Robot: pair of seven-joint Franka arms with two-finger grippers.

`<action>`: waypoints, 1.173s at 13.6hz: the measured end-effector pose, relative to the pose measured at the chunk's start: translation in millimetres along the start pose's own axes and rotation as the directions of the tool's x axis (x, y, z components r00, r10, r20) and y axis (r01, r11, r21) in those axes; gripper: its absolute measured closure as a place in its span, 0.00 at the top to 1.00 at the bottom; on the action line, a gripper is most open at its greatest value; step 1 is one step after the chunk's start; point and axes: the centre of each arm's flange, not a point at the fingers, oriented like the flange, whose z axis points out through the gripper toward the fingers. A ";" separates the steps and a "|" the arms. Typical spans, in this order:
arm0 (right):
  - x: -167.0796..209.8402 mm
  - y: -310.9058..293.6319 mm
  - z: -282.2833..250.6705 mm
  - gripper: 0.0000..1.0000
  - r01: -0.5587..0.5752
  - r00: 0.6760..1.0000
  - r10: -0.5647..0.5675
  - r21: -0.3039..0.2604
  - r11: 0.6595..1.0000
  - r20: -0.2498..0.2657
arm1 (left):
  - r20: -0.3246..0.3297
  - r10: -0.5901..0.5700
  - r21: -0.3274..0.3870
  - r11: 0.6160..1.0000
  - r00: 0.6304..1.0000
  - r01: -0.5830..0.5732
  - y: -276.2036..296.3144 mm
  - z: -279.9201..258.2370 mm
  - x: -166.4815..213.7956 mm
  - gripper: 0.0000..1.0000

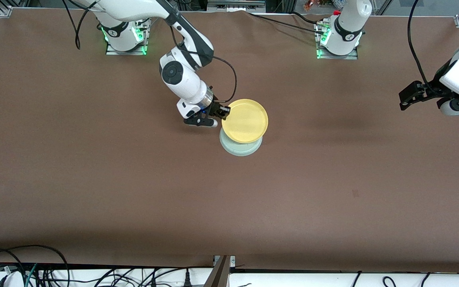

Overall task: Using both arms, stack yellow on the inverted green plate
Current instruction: 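Lower the yellow plate onto the green plate and open the right gripper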

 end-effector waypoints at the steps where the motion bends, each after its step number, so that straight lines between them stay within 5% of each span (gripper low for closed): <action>1: 2.9 4.6 7.0 0.03 -0.004 1.000 0.004 -0.003 1.000 -0.014 | 0.005 -0.010 -0.021 1.000 1.000 0.010 -4.8 3.3 0.6 1.00; 8: 22.0 24.3 23.2 0.03 -0.023 0.997 0.021 -0.030 0.999 -0.071 | 0.009 0.058 -0.037 0.998 0.998 -0.058 -15.0 7.7 1.3 1.00; 12: 22.3 23.4 23.4 0.37 -0.032 0.997 0.030 -0.028 0.999 -0.072 | 0.009 0.064 -0.037 0.997 0.998 -0.064 -12.5 7.7 1.2 1.00; 16: 34.4 11.4 3.9 0.81 -0.049 0.995 0.048 -0.010 0.999 -0.088 | 0.009 0.067 -0.034 0.997 0.998 -0.066 -12.3 8.1 1.4 1.00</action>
